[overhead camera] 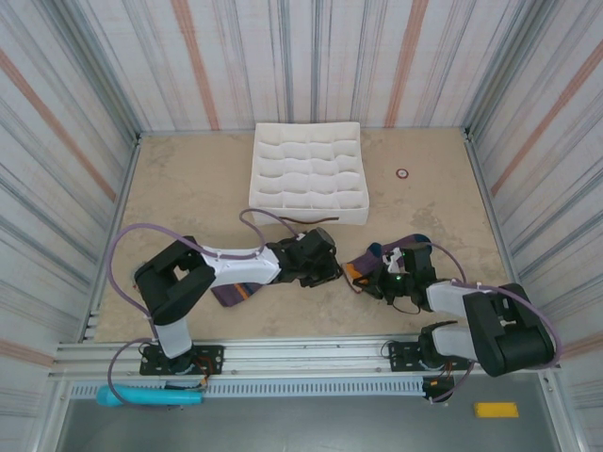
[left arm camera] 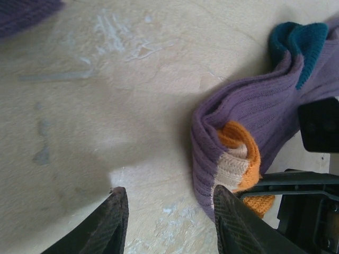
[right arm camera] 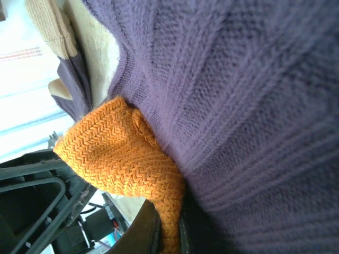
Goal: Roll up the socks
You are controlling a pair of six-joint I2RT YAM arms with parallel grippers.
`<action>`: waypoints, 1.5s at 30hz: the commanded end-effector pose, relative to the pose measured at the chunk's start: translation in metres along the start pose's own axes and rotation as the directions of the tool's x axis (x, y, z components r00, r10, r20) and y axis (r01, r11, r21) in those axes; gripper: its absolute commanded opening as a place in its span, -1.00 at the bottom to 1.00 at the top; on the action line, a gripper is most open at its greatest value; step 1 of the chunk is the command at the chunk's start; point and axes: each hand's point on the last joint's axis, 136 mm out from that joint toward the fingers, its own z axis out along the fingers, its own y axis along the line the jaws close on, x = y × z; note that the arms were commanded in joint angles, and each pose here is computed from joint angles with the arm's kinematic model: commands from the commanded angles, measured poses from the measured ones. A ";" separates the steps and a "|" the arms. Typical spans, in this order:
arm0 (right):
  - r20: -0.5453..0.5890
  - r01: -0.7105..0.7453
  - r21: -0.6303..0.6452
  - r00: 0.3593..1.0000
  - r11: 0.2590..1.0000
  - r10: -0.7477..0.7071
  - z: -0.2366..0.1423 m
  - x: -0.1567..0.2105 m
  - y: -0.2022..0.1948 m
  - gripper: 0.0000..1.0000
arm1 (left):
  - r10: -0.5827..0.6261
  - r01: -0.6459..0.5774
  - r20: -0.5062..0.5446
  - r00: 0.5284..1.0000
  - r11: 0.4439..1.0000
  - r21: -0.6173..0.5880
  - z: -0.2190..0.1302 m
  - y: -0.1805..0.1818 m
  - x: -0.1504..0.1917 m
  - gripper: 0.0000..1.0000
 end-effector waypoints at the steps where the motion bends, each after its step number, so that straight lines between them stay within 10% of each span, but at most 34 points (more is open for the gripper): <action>1: 0.030 -0.199 0.214 0.980 0.956 0.197 -0.002 0.014 -0.062 -1.00 | 0.071 -0.071 0.041 0.997 0.997 0.013 0.005 -0.008 -0.006 -0.13; 30: 0.008 -0.286 0.217 0.956 0.933 0.292 0.001 0.012 -0.073 -1.00 | 0.001 -0.001 0.021 1.000 1.000 -0.025 0.048 0.008 -0.011 -0.06; 45: 0.004 -0.246 0.182 0.968 0.952 0.250 -0.003 0.010 -0.064 -1.00 | -0.076 0.074 -0.003 0.997 0.981 -0.179 0.044 0.041 -0.011 -0.72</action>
